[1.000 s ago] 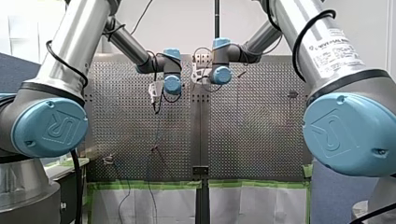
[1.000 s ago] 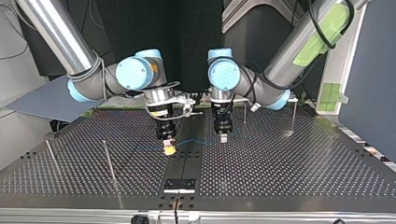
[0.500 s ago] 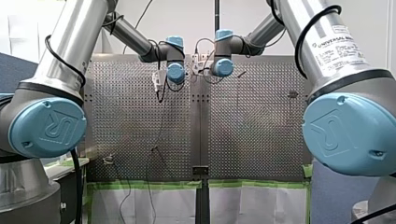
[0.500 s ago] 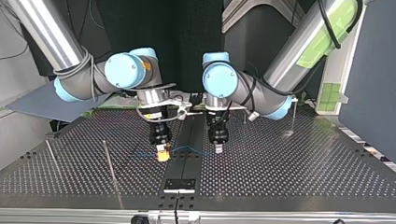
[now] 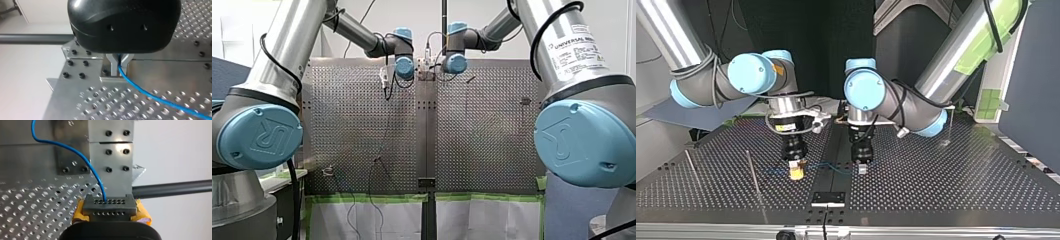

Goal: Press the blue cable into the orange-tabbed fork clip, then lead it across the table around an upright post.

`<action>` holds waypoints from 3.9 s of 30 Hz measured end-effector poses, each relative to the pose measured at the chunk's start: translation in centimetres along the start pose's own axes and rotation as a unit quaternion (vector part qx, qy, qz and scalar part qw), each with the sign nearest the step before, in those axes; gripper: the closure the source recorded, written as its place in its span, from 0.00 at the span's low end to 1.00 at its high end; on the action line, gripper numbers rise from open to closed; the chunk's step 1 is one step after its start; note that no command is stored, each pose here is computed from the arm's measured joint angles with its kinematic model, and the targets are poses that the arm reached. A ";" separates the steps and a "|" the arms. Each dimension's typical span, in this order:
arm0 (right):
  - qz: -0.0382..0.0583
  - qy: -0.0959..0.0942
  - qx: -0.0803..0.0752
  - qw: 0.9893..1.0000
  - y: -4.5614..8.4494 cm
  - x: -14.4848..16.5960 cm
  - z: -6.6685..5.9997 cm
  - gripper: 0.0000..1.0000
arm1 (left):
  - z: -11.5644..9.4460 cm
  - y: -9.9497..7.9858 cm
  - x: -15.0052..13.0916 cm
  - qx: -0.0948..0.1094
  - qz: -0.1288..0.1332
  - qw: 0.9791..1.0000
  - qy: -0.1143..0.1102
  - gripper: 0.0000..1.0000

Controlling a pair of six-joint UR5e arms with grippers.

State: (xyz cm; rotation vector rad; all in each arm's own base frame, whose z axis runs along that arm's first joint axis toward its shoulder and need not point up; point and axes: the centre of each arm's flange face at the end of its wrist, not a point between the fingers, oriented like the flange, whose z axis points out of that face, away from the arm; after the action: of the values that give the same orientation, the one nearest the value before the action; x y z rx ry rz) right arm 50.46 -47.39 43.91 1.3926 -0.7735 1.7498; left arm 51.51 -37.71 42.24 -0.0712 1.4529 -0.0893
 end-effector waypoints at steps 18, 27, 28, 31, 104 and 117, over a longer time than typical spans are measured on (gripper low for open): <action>0.006 0.002 -0.029 1.000 4.0 2.5 -0.1 1.00 | -0.1 -2.9 -4.2 0.041 0.003 0.999 -0.008 1.00; 0.010 0.007 -0.048 0.999 6.7 3.9 -0.1 1.00 | 0.6 -3.7 -4.7 0.050 0.008 0.999 0.002 1.00; 0.010 0.007 -0.050 0.999 7.0 4.0 -0.1 1.00 | 0.6 -3.8 -4.7 0.051 0.008 0.999 0.004 1.00; 0.010 0.007 -0.056 0.998 7.8 4.4 -0.1 1.00 | 0.7 -4.0 -4.5 0.054 0.010 0.998 0.006 1.00; -0.003 -0.048 -0.146 0.988 23.3 3.9 -1.9 1.00 | 3.8 -18.6 1.2 0.174 -0.019 0.982 0.065 1.00; -0.004 -0.058 -0.150 0.987 23.8 2.8 -2.3 1.00 | 4.3 -18.8 4.6 0.175 -0.012 0.981 0.083 1.00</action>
State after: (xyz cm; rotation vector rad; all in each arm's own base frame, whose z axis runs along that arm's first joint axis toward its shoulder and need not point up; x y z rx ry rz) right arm 28.71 -57.60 46.01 1.2966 -1.0477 1.4829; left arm 55.98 -56.90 40.12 0.2104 1.5821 -0.3769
